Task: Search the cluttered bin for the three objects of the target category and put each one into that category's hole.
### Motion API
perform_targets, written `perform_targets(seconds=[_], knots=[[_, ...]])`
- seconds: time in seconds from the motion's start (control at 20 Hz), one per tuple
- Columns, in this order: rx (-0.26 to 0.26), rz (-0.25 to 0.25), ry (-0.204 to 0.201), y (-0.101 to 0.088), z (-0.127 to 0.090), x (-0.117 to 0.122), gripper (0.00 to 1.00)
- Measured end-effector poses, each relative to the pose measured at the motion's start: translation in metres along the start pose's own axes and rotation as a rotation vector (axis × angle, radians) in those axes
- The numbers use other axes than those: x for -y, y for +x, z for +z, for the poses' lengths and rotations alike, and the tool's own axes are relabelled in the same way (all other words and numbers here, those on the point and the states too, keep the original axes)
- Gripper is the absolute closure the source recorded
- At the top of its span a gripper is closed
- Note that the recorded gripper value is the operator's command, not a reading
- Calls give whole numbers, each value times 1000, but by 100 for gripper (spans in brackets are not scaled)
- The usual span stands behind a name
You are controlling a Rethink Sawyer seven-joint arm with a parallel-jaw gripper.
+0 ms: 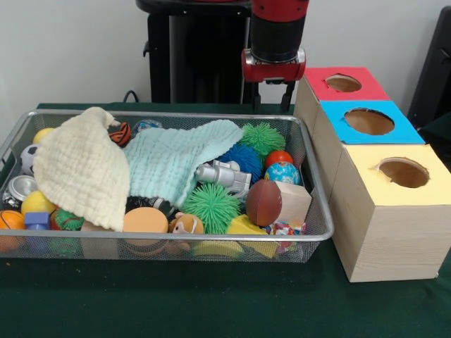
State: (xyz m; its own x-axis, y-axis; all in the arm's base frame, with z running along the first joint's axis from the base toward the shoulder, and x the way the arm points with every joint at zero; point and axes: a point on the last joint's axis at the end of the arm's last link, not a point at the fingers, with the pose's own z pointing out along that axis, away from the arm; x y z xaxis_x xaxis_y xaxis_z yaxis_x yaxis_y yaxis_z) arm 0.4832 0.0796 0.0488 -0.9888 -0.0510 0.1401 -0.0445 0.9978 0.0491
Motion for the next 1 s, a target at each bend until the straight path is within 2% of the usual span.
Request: perform_targets(seconds=[0.35, 1.0], knots=[[11, -3, 5, 14, -18, -4, 0], [-12, 3, 1, 42, -27, -6, 0]])
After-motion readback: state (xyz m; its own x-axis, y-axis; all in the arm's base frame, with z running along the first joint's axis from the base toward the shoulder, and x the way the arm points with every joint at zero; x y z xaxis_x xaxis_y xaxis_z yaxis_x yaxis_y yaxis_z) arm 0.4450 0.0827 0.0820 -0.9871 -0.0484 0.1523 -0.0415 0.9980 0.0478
